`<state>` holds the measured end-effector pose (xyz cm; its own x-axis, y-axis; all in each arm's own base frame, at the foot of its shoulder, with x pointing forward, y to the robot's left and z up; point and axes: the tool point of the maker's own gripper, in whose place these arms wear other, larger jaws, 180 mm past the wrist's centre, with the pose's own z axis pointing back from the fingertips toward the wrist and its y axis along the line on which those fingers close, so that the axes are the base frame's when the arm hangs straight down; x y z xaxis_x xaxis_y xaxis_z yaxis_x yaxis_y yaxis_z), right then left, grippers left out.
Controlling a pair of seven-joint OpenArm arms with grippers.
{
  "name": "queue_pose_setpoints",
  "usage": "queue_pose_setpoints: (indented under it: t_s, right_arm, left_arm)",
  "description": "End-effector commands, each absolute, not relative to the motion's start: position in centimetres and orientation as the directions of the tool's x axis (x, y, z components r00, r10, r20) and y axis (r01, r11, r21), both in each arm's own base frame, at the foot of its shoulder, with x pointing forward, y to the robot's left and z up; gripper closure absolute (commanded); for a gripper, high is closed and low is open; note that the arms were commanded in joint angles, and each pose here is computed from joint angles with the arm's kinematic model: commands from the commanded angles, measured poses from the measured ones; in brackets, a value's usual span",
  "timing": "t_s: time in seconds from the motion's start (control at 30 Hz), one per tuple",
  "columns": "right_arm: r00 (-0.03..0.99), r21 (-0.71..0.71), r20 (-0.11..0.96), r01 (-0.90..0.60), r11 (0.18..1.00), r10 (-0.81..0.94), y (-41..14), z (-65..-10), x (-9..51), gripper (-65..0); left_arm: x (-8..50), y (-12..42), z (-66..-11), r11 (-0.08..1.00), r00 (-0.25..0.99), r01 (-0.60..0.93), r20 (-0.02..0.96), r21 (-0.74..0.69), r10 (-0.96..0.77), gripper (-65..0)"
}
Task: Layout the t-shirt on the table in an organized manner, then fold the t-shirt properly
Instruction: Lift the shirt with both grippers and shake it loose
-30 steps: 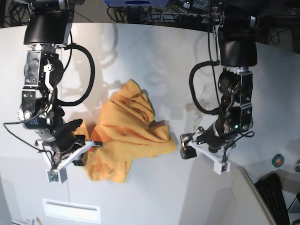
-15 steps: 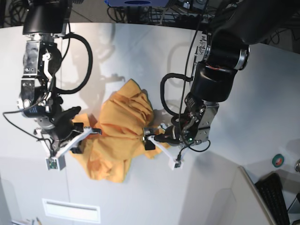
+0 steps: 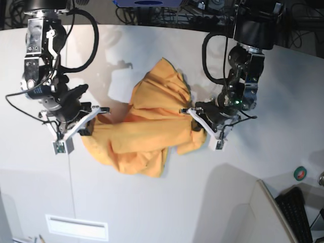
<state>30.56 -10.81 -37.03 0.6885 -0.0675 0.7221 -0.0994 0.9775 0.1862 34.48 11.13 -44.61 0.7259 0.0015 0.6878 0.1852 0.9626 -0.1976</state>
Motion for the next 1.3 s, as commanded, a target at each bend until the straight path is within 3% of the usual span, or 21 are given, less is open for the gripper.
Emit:
queue_pose_setpoints:
  t_s: [0.0, 0.2, 0.43, 0.57, 0.7, 0.97, 1.07, 1.27]
  right_arm:
    - [0.618, 0.168, 0.783, -0.105, 0.98, -0.068, -11.3, -34.7, 32.5, 0.0]
    - [0.513, 0.15, 0.856, -0.118, 0.982, -0.069, -11.6, -30.1, 36.8, 0.0]
    - [0.305, 0.042, 0.952, -0.131, 0.991, 0.0, -13.9, -21.4, 41.2, 0.0]
    - [0.222, 0.029, 0.975, -0.064, 0.998, -0.014, -16.7, -18.3, 40.9, 0.0]
    - [0.27, 0.041, 0.962, 0.024, 0.999, -0.046, -19.9, -20.6, 38.5, 0.0]
    - [0.58, 0.082, 0.808, 0.062, 0.995, -0.103, -19.3, -33.6, 29.8, 0.0]
    - [0.622, 0.104, 0.772, 0.082, 0.991, -0.133, -19.0, -36.7, 27.5, 0.0]
    - [0.671, 0.132, 0.728, 0.062, 0.989, -0.139, -17.4, -39.3, 26.8, 0.0]
  left_arm:
    - [37.5, 11.1, -40.6, 0.962, 0.635, 0.212, 0.773, -0.172, -0.001, 0.0]
    - [43.5, 10.4, -32.9, 0.956, 0.6, 0.27, 0.796, -0.112, -0.076, 0.0]
    - [50.1, 8.3, -21.2, 0.945, 0.393, 0.318, 0.917, -0.071, -0.064, 0.0]
    - [50.5, 7.1, -19.5, 0.938, 0.391, 0.338, 0.918, -0.072, -0.07, 0.0]
    - [46.8, 7.3, -23.0, 0.935, 0.446, 0.349, 0.889, -0.067, -0.102, 0.0]
    - [33.8, 9.3, -36.4, 0.943, 0.666, 0.331, 0.717, -0.036, -0.207, 0.0]
    - [28.1, 9.3, -41.0, 0.935, 0.742, 0.354, 0.612, -0.01, -0.274, 0.0]
    - [21.8, 9.0, -44.4, 0.923, 0.779, 0.386, 0.537, -0.005, -0.323, 0.0]
